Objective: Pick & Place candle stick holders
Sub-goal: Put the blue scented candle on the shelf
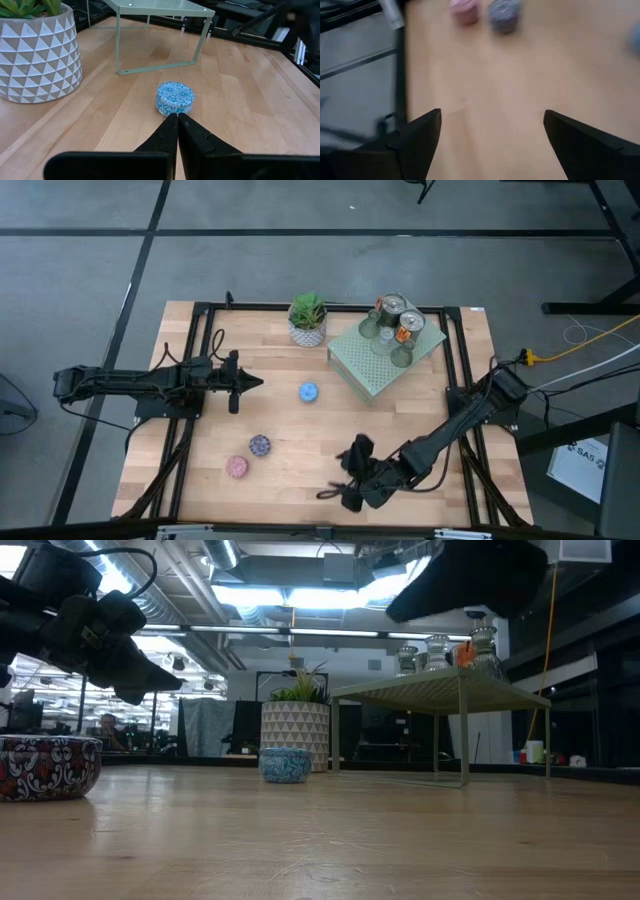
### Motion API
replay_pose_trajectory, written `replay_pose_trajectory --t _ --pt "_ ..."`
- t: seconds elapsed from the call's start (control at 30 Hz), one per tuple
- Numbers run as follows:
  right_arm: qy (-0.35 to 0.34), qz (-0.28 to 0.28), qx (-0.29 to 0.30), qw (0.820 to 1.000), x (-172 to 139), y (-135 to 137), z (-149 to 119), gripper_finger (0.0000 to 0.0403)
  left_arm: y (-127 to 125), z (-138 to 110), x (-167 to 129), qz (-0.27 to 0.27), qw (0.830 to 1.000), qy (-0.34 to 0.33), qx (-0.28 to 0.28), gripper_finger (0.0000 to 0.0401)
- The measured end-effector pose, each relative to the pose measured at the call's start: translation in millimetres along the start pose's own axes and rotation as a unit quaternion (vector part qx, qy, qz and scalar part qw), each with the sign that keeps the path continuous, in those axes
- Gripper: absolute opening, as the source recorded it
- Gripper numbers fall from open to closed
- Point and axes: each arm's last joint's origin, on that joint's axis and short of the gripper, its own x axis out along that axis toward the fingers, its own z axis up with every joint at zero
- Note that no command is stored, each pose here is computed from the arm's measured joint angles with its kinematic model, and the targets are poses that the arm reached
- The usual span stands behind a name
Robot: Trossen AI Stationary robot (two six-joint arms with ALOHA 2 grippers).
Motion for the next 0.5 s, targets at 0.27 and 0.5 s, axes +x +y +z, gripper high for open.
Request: replay_pose_trajectory --t 0.27,0.5 --pt "0.004 0.012 -0.005 1.0 33 11 -32 0.0353 0 0 0 0.0 1.0 0.0 0.0 0.0005" --pt "-0.119 -0.147 -0.007 0.982 61 -14 -26 0.0353 0 0 0 0.0 1.0 0.0 0.0 0.0007"
